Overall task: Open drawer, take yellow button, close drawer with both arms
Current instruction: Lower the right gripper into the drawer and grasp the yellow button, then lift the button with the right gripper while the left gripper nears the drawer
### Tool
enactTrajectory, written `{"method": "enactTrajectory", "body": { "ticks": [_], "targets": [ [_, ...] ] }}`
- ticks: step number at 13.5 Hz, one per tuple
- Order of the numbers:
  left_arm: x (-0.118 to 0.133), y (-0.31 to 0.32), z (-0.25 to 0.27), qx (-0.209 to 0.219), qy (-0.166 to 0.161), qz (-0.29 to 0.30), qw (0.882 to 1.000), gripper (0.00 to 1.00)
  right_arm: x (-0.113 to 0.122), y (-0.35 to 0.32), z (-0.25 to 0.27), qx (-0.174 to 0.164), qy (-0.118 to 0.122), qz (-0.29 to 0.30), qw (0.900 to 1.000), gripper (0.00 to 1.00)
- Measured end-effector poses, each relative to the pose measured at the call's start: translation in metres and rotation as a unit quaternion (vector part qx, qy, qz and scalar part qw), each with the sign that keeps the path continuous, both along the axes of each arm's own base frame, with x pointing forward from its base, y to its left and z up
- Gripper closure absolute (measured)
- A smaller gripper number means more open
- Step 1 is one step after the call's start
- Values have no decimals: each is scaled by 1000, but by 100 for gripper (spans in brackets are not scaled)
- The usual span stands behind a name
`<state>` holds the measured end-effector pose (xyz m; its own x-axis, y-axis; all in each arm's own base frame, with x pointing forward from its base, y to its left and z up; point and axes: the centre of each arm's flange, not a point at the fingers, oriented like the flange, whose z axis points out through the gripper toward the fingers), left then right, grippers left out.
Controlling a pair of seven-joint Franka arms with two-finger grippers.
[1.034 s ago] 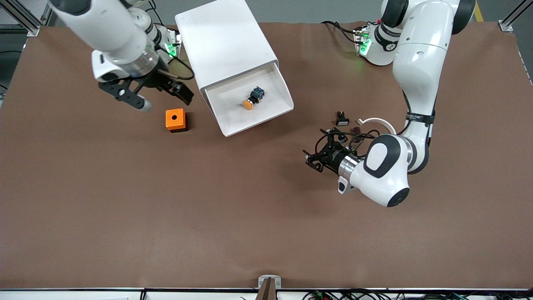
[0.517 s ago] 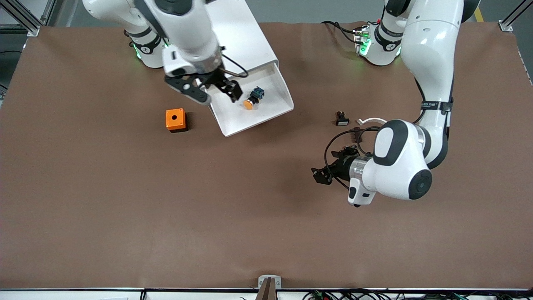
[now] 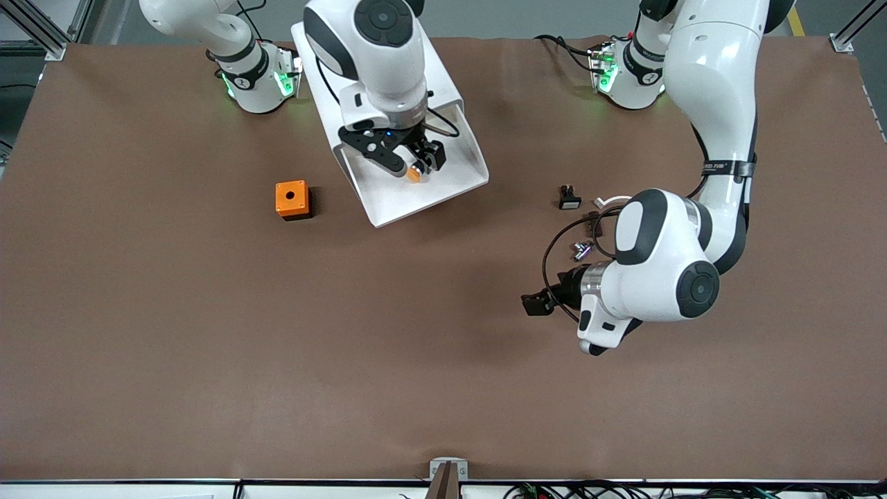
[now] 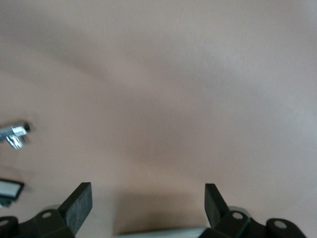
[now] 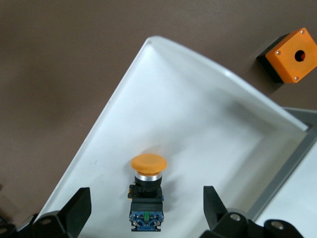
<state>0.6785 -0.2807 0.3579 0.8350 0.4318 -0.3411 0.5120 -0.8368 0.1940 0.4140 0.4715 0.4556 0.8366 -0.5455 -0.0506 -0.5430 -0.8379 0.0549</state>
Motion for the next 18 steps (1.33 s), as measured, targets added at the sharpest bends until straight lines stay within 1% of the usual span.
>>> {"method": "enactTrajectory", "body": {
  "ticks": [3, 6, 10, 13, 15, 17, 18],
  "targets": [
    [2, -2, 6, 22, -28, -11, 999, 0, -12, 23, -31, -14, -8, 7, 1000, 0],
    [1, -17, 10, 43, -63, -27, 997, 0, -15, 30, -44, -20, -9, 14, 1000, 0],
    [-3, -29, 11, 54, -75, -40, 995, 0, -14, 30, -44, -21, -11, 14, 1000, 0],
    [-3, -31, 26, 52, -94, -41, 993, 0, -17, 32, -44, -22, -10, 17, 1000, 0],
    [-7, -37, 37, 67, -108, -55, 990, 0, -21, 35, -44, -22, -10, 21, 999, 0],
    [-11, -44, 41, 73, -114, -64, 989, 0, -24, 37, -44, -23, -10, 24, 999, 0],
    [-14, -50, 41, 72, -114, -69, 988, 0, -25, 38, -45, -23, -9, 24, 999, 5]
  ]
}}
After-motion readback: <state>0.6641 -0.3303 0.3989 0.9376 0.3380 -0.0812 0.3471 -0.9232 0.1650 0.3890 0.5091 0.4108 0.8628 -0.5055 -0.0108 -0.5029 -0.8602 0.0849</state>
